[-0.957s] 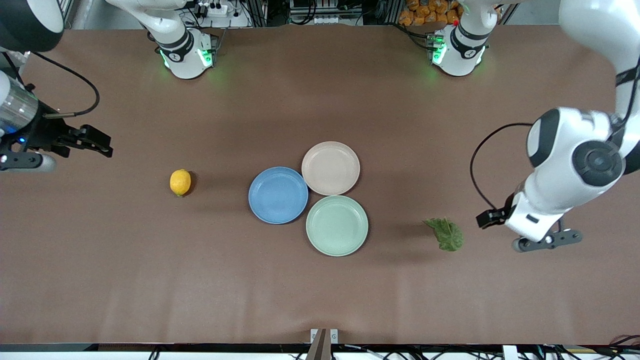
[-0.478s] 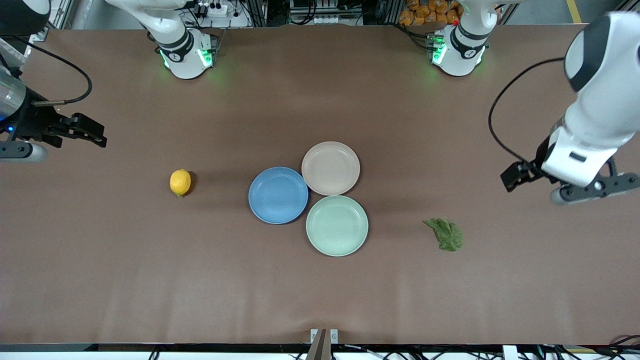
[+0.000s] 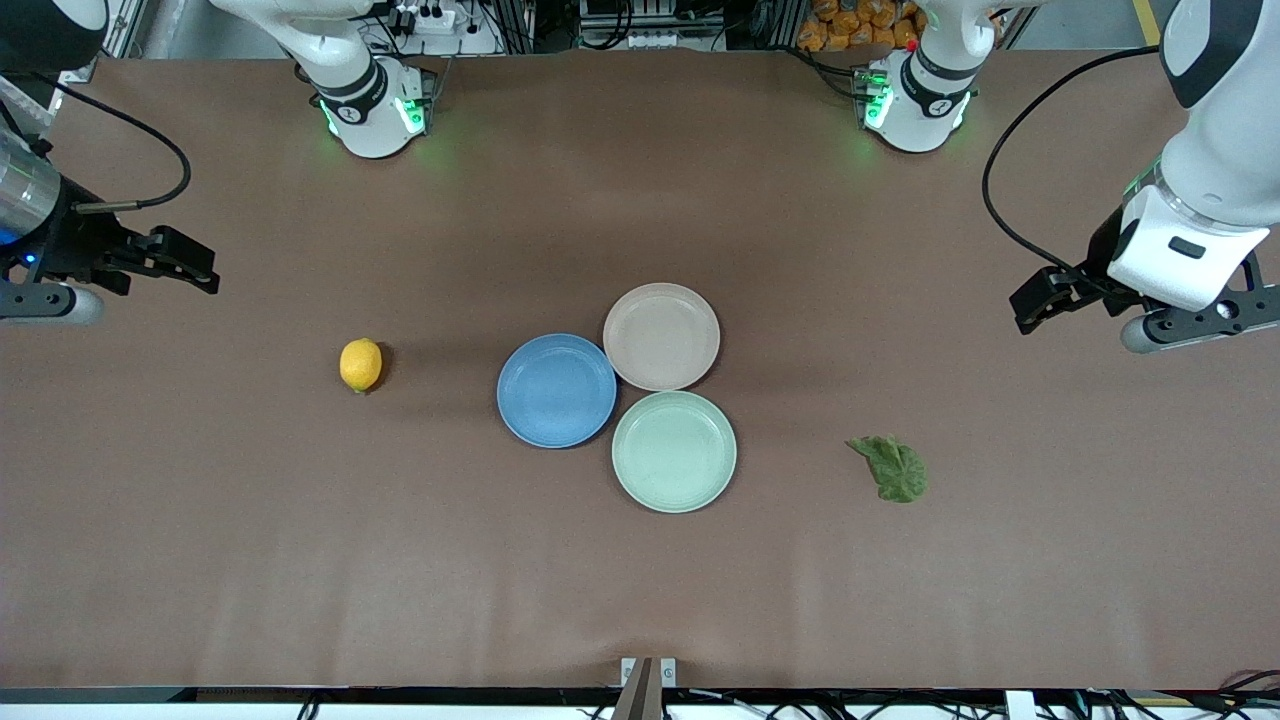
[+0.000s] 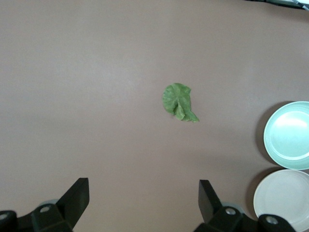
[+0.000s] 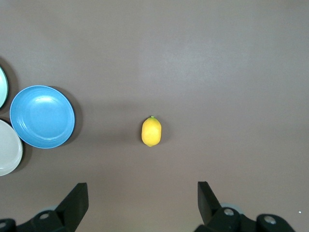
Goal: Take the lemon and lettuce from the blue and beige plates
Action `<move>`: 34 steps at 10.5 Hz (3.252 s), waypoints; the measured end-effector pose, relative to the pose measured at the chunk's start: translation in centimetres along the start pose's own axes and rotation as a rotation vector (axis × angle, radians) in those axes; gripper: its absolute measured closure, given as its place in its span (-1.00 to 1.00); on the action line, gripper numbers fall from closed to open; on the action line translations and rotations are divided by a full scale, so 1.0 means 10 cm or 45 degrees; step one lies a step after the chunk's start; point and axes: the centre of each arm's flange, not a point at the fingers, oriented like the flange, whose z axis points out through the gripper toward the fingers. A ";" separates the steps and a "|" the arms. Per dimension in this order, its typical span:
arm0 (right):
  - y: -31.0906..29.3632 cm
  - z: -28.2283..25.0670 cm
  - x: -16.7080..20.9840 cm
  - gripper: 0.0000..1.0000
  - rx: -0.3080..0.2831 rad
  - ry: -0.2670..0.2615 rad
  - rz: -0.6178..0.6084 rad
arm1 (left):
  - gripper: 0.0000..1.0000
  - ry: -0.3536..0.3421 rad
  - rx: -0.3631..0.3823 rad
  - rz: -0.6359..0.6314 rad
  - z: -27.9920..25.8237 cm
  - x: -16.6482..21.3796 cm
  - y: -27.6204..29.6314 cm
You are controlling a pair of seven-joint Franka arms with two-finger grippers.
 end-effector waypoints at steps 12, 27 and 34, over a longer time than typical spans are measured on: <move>0.04 0.01 -0.02 -1.00 -0.002 -0.021 0.008 | -1.00 -0.083 -0.115 -0.039 -0.14 -0.02 -0.51; 0.06 0.02 -0.02 -1.00 -0.003 -0.033 0.012 | -1.00 -0.126 -0.095 -0.056 -0.23 -0.13 -0.62; 0.06 0.02 -0.03 -1.00 -0.003 -0.036 0.014 | -1.00 -0.116 -0.055 -0.006 -0.22 -0.15 -0.52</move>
